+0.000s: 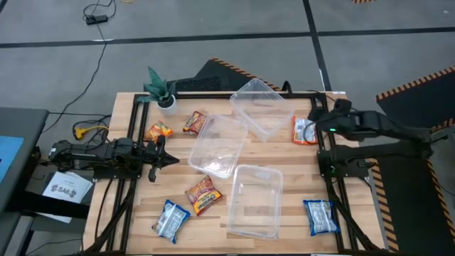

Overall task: Sort Maruchan noodles
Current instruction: Put the right orange noodle pack into the top transparent bin

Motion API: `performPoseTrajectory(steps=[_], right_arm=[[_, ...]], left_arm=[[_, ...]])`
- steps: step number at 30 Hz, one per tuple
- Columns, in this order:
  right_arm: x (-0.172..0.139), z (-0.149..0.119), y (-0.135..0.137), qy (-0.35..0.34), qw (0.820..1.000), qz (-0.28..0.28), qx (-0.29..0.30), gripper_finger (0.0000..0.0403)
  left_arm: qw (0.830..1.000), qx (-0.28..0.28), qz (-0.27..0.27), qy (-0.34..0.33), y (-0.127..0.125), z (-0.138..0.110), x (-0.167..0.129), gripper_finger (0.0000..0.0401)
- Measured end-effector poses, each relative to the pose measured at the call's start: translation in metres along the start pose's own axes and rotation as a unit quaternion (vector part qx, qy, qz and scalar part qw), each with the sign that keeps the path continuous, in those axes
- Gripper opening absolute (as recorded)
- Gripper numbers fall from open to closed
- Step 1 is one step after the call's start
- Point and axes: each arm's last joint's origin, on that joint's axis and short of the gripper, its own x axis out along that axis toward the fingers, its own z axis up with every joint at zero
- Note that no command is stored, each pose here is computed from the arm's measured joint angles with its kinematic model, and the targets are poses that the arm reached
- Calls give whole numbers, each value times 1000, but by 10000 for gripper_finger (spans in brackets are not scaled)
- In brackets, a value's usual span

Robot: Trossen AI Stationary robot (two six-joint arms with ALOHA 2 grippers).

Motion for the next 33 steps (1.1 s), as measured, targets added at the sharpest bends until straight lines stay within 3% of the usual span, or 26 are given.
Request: performPoseTrajectory(steps=[3, 7, 12, 20, 25, 33], right_arm=[[22, -6, 3, 22, 994, -107, 17, 268], [53, -7, 0, 95, 969, -221, 50, 268], [97, 1, -10, 197, 960, -192, 60, 268], [140, 15, -44, 225, 936, -247, 113, 268], [165, 0, -55, 266, 927, -230, 128, 268], [190, -8, -56, 267, 928, -228, 123, 261]], left_arm=[[1000, 0, 1, 0, 0, 0, 0, 0], [1000, 0, 0, 0, 0, 0, 0, 0], [1000, 0, 1, 0, 0, 0, 0, 0], [1000, 0, 0, 0, 0, 0, 0, 0], [1000, 0, 0, 0, 0, 0, 0, 0], [1000, 0, 0, 0, 0, 0, 0, 0]])
